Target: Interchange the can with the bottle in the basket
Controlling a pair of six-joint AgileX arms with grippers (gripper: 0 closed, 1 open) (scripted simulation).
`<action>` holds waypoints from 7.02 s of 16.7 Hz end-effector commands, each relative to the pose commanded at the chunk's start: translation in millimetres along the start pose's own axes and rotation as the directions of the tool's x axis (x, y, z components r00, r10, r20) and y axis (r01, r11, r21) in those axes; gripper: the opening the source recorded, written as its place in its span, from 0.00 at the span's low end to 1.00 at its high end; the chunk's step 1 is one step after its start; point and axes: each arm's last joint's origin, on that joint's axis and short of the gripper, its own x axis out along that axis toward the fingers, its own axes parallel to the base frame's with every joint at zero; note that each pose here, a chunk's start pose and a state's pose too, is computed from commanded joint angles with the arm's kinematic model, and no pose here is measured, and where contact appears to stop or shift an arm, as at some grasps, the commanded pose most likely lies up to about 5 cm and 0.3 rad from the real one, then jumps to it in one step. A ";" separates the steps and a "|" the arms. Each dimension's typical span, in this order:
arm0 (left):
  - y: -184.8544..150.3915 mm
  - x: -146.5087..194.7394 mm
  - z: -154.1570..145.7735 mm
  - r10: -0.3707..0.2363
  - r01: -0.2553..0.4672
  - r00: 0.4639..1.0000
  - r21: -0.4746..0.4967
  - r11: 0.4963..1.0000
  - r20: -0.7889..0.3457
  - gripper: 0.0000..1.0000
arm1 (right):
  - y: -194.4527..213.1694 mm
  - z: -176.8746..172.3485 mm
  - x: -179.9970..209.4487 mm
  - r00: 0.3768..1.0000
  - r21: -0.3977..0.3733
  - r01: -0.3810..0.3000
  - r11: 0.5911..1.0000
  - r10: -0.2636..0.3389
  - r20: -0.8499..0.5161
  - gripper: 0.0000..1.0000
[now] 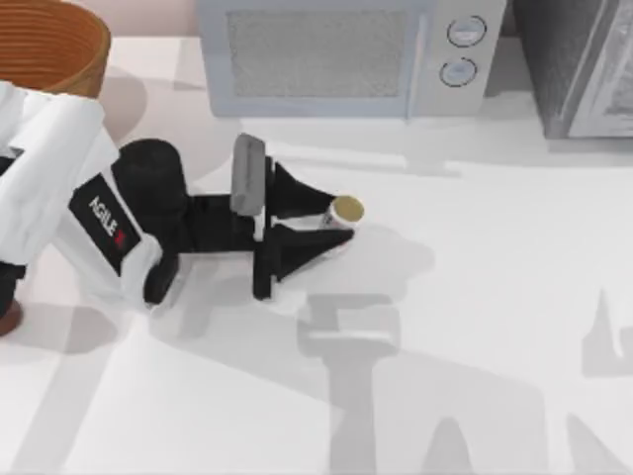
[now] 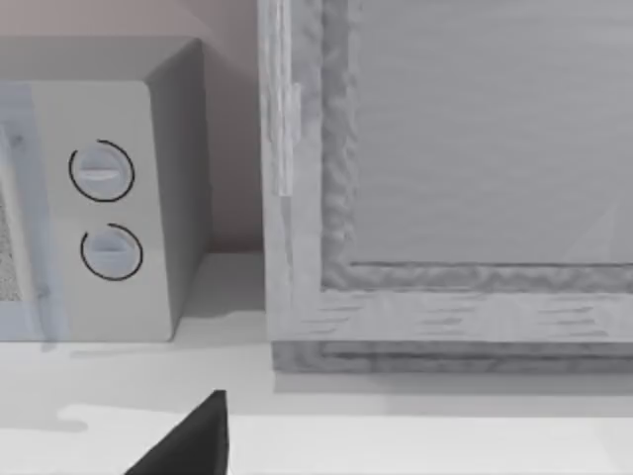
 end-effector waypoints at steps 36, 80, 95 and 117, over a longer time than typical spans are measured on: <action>-0.1 -16.4 15.5 0.104 -0.105 0.994 -0.028 0.994 -0.018 1.00 | 0.0 0.0 0.0 1.000 0.000 0.000 1.000 0.000 0.000 1.00; -275.3 -158.9 126.3 0.997 -1.000 -0.014 0.008 -0.013 -0.072 1.00 | 0.0 0.0 0.0 1.000 0.000 0.000 1.000 0.000 0.000 1.00; -241.4 -189.6 83.9 0.985 -1.000 0.014 0.012 0.016 -0.171 1.00 | 0.0 0.0 0.0 1.000 0.000 0.000 1.000 0.000 0.000 1.00; -207.0 -203.3 58.2 0.980 -1.000 0.021 -0.002 0.021 -0.200 1.00 | 0.0 0.0 0.0 1.000 0.000 0.000 1.000 0.000 0.000 1.00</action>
